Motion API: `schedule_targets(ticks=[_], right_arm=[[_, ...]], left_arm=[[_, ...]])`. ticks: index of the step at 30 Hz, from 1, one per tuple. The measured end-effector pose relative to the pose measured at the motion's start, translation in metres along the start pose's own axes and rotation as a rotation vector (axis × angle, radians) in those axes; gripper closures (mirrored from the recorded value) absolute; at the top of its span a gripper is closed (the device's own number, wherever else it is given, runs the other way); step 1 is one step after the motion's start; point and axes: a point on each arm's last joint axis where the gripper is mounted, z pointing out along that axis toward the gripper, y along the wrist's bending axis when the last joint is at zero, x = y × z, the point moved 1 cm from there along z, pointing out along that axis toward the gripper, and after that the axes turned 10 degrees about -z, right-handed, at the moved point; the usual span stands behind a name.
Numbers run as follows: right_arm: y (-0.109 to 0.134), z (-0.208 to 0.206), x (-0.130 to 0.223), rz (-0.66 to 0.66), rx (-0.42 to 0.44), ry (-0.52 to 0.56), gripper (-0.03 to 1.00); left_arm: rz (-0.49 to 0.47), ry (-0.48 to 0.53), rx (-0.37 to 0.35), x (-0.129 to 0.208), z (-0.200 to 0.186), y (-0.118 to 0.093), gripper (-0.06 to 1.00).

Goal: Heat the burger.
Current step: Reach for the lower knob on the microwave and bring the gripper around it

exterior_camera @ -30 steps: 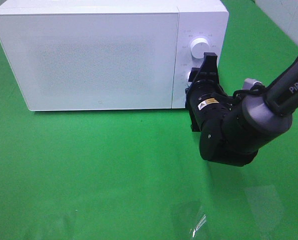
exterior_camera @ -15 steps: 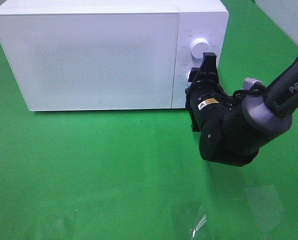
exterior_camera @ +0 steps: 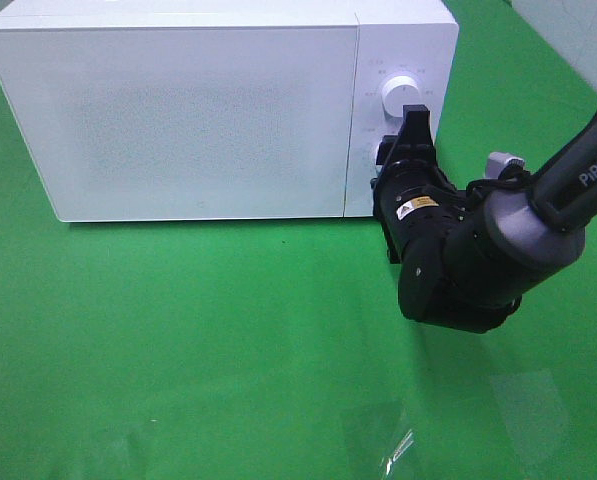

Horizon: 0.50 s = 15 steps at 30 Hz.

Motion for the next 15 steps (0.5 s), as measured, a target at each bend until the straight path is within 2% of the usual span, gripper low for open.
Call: schedule_targets(ticks=[3, 7, 15], right_arm=[[0.0, 0.0, 0.0, -0.005, 0.0, 0.0, 0.5], [0.007, -0.001, 0.013, -0.025, -0.038, 0.079, 0.43], [0.006, -0.003, 0.013, -0.039, -0.042, 0.098, 0.31]], left_arm=[[0.0, 0.0, 0.0, 0.0, 0.0, 0.0, -0.03], [0.0, 0.0, 0.0, 0.0, 0.0, 0.0, -0.03], [0.0, 0.0, 0.0, 0.0, 0.0, 0.0, -0.03]])
